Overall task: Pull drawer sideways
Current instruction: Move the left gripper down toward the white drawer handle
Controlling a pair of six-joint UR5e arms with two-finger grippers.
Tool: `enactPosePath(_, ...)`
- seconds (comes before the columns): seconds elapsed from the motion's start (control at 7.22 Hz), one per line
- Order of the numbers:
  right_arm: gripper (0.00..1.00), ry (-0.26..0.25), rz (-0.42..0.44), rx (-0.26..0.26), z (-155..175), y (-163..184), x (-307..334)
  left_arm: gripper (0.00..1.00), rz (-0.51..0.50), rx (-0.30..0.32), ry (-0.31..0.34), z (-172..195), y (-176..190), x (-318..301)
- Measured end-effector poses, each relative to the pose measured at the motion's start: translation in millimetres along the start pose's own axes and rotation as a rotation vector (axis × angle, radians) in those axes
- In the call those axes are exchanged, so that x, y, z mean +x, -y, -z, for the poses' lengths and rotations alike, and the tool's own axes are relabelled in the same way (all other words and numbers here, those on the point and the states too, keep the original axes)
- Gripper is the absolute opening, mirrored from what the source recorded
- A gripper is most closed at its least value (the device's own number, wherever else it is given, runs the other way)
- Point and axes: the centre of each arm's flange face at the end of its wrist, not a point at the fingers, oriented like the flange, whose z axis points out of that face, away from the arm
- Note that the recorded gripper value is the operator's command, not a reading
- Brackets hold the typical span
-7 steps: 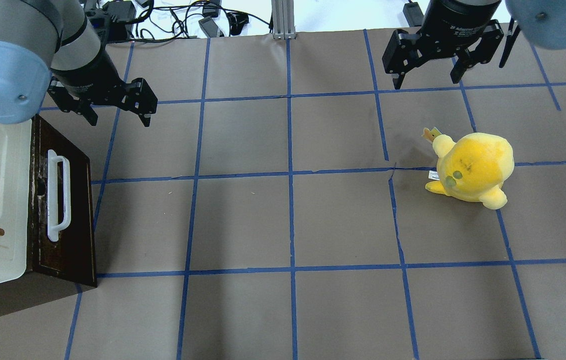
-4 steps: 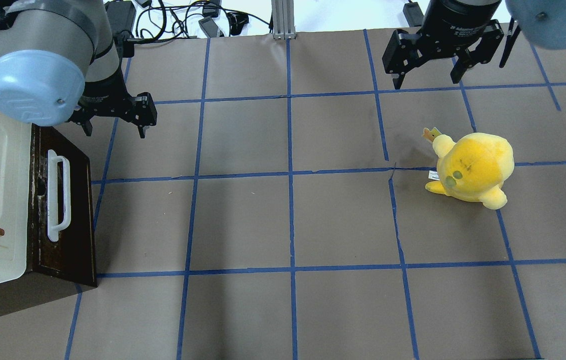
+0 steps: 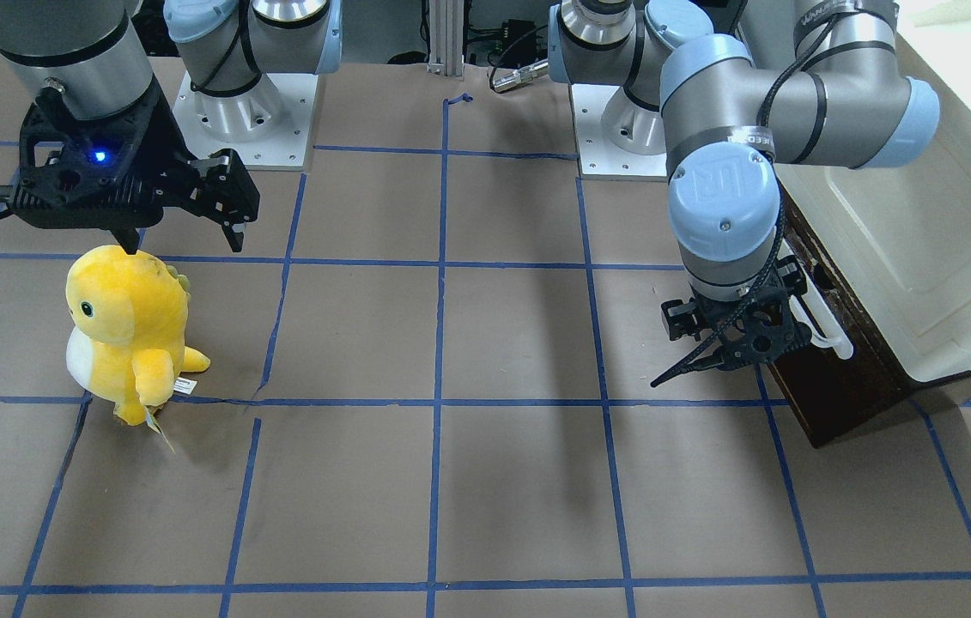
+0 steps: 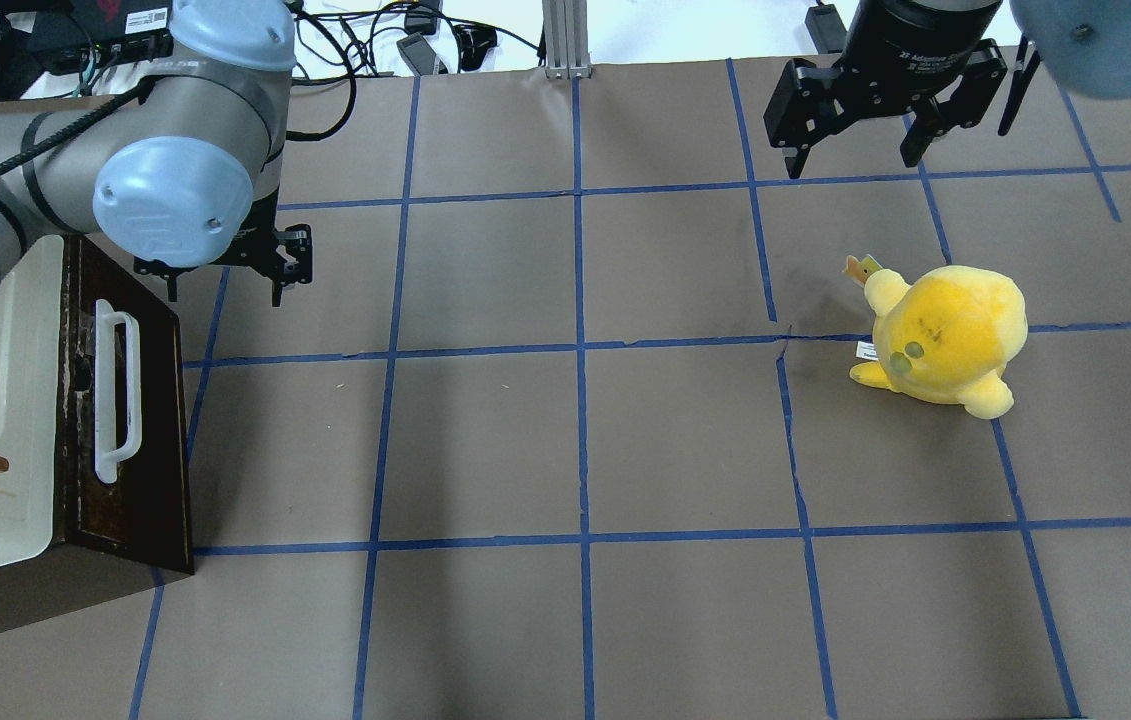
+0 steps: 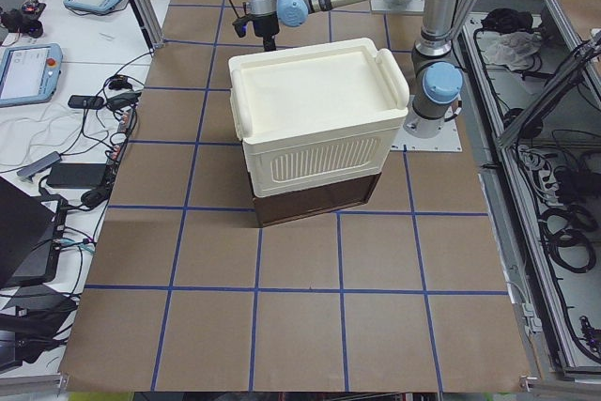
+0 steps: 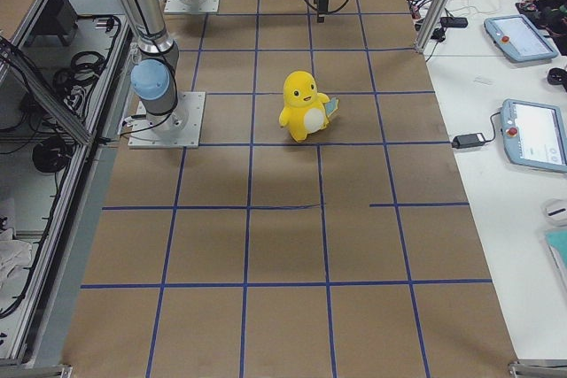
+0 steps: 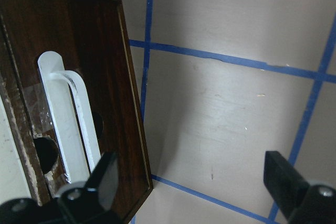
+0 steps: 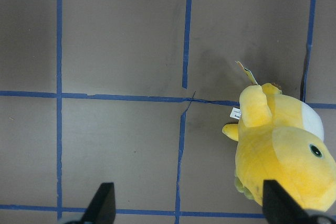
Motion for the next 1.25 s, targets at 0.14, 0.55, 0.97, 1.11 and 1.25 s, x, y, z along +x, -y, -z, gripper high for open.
enactPosePath(0.14, 1.0, 0.0, 0.0, 0.0, 0, 0, 0, 1.0, 0.013, 0.0, 0.03, -13, 5, 6)
enactPosePath(0.55, 1.0, 0.0, 0.0, 0.0, 0, 0, 0, 0.95, 0.031, -0.017, 0.142, -46, 10, 9)
enactPosePath(0.97, 1.0, 0.0, 0.0, 0.0, 0, 0, 0, 0.94, 0.058, -0.06, 0.164, -71, 21, -6)
enactPosePath(1.11, 1.0, 0.0, 0.0, 0.0, 0, 0, 0, 0.94, 0.069, -0.069, 0.169, -76, 24, -10)
enactPosePath(1.25, 1.0, 0.0, 0.0, 0.0, 0, 0, 0, 0.94, 0.084, -0.073, 0.177, -79, 25, -12)
